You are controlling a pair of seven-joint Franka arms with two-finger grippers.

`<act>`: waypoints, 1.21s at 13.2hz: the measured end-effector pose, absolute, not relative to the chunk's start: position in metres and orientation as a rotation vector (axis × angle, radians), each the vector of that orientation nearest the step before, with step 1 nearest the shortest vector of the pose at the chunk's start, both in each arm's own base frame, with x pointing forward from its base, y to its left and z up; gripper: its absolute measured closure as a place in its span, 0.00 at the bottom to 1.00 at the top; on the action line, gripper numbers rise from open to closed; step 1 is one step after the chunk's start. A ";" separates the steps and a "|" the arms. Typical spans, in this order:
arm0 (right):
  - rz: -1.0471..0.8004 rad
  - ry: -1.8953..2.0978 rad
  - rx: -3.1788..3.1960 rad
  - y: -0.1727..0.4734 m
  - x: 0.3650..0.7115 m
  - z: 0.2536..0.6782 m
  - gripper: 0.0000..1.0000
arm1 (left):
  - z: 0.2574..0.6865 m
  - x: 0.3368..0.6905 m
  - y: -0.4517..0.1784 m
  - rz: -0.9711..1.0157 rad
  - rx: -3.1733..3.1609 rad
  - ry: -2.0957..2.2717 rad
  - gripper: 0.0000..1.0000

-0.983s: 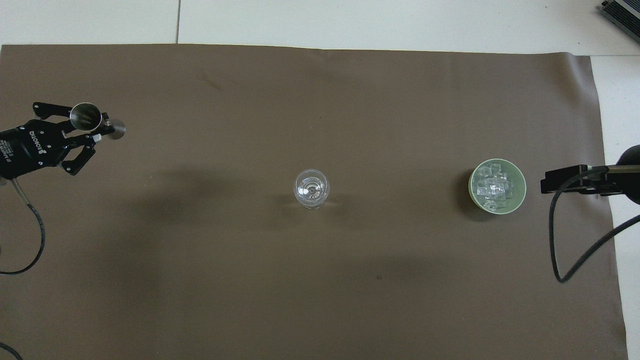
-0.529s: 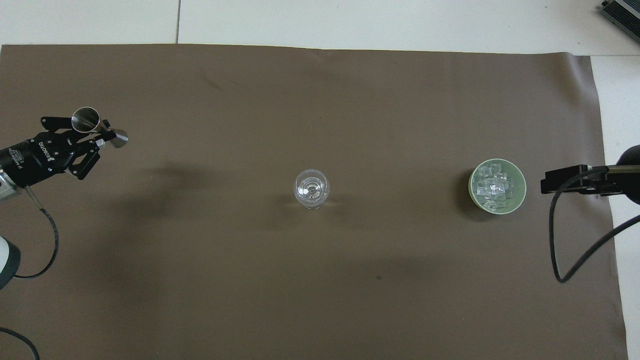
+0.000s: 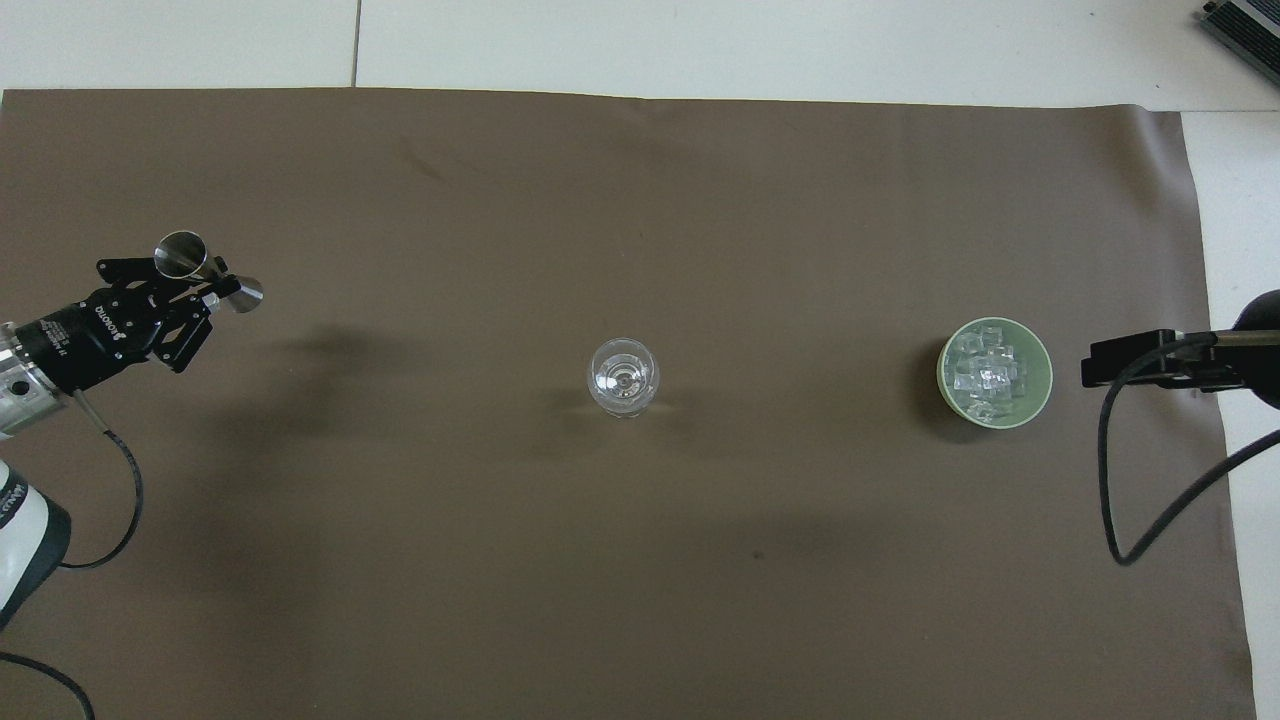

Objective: Pour wine and add ice with both arms
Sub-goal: 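Lower the silver cup with the left gripper onto the mat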

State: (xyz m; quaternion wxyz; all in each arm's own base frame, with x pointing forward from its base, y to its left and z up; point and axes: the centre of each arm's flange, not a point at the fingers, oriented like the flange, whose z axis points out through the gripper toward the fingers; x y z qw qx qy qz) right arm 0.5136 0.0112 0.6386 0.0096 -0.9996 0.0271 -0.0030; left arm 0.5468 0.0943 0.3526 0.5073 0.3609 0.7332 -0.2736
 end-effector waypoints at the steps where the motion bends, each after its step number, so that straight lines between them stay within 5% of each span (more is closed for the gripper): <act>1: -0.009 0.085 -3.121 0.011 0.514 0.639 0.00 | 0.347 0.544 0.094 -0.659 0.875 1.771 0.78; 16: -0.009 0.085 -3.121 0.011 0.514 0.639 0.00 | 0.275 0.521 0.089 -0.601 0.878 1.761 0.78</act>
